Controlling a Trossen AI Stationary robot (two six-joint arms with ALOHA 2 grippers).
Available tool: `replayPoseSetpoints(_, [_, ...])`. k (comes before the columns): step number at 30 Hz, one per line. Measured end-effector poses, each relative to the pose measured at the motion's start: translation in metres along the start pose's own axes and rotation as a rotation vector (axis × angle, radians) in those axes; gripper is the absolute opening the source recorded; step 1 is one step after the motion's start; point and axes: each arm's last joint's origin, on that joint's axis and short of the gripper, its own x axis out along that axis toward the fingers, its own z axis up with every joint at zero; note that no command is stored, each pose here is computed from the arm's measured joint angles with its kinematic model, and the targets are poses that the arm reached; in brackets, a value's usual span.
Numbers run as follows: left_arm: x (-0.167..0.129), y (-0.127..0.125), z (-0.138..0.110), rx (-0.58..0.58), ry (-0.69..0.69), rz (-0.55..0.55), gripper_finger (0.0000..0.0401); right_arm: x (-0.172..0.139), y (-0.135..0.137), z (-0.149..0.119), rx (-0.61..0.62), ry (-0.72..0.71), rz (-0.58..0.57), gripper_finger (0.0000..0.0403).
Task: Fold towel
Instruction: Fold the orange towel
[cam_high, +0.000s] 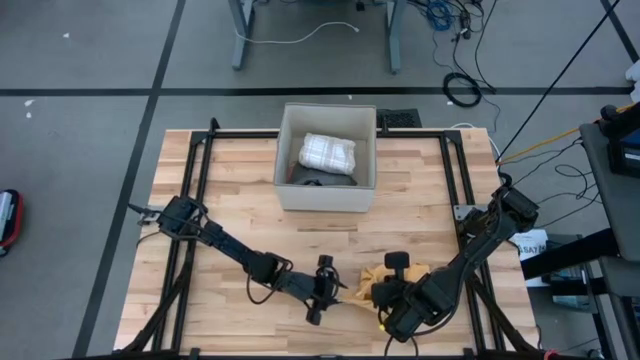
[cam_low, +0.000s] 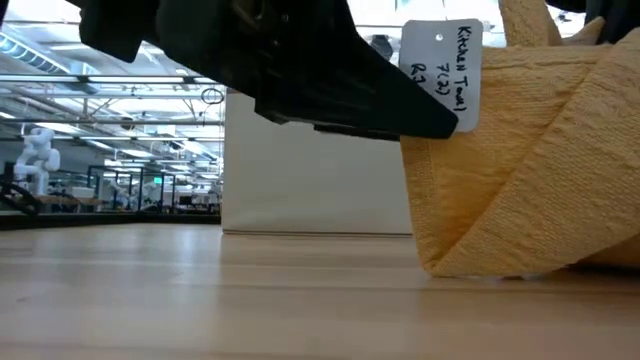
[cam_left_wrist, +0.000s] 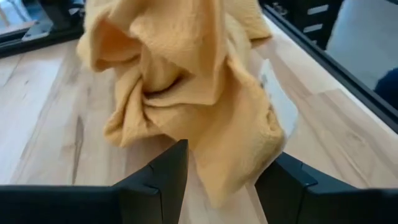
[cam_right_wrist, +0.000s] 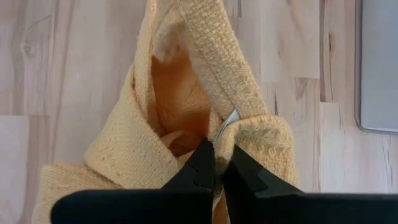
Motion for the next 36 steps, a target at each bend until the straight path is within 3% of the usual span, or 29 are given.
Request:
replayPoseSetpoints(11, [0.0, -0.002, 0.002, 0.079, -0.019, -0.023, 0.0159, 0.001, -0.001, 0.001, 0.006, -0.002, 0.001, 0.0006])
replayPoseSetpoints(16, [0.0, 0.0, 0.005, 0.095, -0.051, -0.009, 0.0105, 0.001, 0.0, 0.002, 0.01, -0.007, 0.005, 0.0006])
replayPoseSetpoints(21, [0.001, 0.005, 0.002, 0.119, -0.023, 0.008, 0.002, 0.001, 0.0, 0.002, 0.015, -0.011, 0.009, 0.0007])
replayPoseSetpoints(23, [0.001, 0.004, 0.001, 0.147, -0.013, 0.005, 0.0009, 0.001, 0.0, 0.002, 0.013, -0.012, 0.01, 0.0014])
replayPoseSetpoints(27, [-0.006, -0.001, 0.004, 0.248, 0.016, 0.078, 0.0005, -0.001, 0.003, 0.001, 0.001, -0.005, 0.034, 0.0056])
replayPoseSetpoints(31, [-0.025, -0.002, 0.023, 0.339, 0.028, 0.188, 0.0004, -0.003, 0.008, -0.002, 0.015, 0.005, 0.068, 0.0119])
replayPoseSetpoints(36, [-0.056, 0.005, 0.05, 0.373, 0.037, 0.287, 0.0003, -0.018, 0.013, 0.002, 0.053, -0.025, 0.088, 0.0177])
